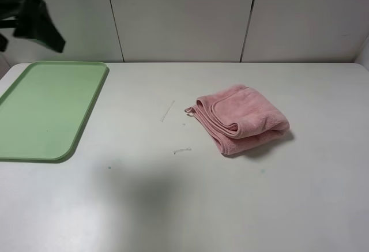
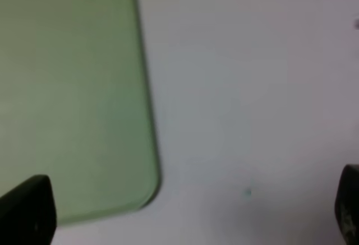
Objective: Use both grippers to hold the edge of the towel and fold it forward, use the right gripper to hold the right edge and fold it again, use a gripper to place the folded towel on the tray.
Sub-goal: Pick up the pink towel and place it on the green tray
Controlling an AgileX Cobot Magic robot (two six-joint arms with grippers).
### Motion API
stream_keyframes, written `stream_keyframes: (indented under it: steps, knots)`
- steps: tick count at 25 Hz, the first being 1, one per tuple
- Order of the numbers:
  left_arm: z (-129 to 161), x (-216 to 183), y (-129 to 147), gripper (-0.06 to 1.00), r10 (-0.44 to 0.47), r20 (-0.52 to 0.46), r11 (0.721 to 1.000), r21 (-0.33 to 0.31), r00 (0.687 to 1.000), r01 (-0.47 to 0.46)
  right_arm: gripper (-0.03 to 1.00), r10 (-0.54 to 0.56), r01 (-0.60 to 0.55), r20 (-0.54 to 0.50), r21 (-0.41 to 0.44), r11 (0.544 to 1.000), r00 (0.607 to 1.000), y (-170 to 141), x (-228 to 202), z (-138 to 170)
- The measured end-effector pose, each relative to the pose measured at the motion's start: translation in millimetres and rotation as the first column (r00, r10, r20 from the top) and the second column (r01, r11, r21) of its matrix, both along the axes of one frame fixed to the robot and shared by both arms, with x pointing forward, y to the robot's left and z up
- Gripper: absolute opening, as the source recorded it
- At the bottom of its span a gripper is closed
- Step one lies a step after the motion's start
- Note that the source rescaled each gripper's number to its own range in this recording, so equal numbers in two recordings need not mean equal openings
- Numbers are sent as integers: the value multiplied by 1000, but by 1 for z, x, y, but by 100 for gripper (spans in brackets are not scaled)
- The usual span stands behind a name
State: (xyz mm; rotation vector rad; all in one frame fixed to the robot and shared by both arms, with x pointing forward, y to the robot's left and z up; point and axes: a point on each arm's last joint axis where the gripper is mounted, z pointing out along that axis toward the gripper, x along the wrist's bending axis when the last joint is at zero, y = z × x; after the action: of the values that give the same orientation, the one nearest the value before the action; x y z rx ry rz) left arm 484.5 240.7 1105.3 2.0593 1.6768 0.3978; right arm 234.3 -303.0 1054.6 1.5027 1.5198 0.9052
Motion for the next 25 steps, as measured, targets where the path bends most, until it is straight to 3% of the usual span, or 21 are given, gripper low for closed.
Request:
stream_keyframes:
  steps: [6, 15, 25]
  knots:
    - [-30, 44, -68, 100, -62, -92, 997, -46, 994, 58, 100, 0, 0, 0, 0, 1000, 1000, 0, 0, 0]
    - [-78, 67, -171, 99, -158, -182, 986, -74, 971, 146, 100, 0, 0, 1, 0, 1000, 1000, 0, 0, 0]
    - [-118, 78, -239, 99, -155, -241, 986, -95, 958, 135, 100, 0, 0, 1, 0, 1000, 1000, 0, 0, 0]
